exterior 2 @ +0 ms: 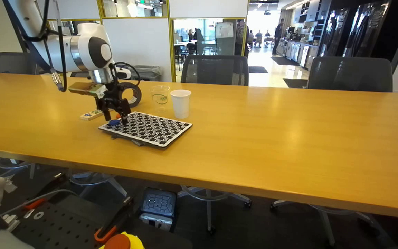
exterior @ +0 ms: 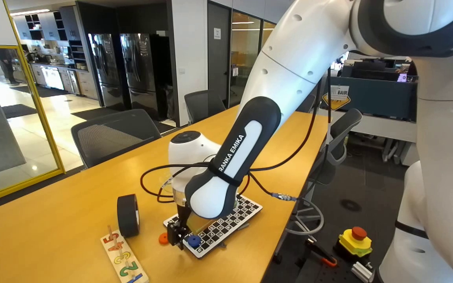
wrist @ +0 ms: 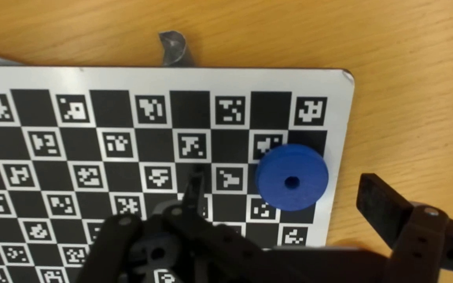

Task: Put two rings in the clear cup and the rest in the white cup

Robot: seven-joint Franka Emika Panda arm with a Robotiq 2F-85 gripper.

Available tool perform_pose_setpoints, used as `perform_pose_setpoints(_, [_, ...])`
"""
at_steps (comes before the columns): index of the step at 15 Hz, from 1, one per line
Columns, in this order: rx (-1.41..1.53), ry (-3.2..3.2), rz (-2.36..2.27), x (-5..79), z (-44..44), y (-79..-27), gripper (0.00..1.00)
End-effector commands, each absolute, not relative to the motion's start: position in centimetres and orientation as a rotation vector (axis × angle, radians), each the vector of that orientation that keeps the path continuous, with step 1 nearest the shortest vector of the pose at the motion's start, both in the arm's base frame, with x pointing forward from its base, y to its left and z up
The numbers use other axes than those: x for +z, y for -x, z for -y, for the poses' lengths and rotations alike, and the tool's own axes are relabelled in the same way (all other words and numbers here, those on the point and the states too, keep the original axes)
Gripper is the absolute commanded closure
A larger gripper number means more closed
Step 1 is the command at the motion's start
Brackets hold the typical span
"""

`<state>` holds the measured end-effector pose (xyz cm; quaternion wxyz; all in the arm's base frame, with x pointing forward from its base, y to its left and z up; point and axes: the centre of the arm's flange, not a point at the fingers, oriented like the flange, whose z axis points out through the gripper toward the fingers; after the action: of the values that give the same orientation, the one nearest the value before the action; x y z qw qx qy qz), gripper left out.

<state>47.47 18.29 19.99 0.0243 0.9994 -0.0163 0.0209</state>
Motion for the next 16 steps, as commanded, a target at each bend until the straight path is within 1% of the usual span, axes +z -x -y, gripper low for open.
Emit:
perform_pose_setpoints(1, [0.100,-3.119,0.098,20.79,-18.35,-47.82,0.00])
perform_pose_setpoints(8, [0.062,-3.138,0.176,20.90,-17.90,-47.83,0.00])
perform_pose_setpoints(9, [0.066,-3.140,0.186,20.91,-17.85,-47.85,0.17])
perform_pose_setpoints(16, [0.073,-3.137,0.206,21.79,-17.48,-47.90,0.73])
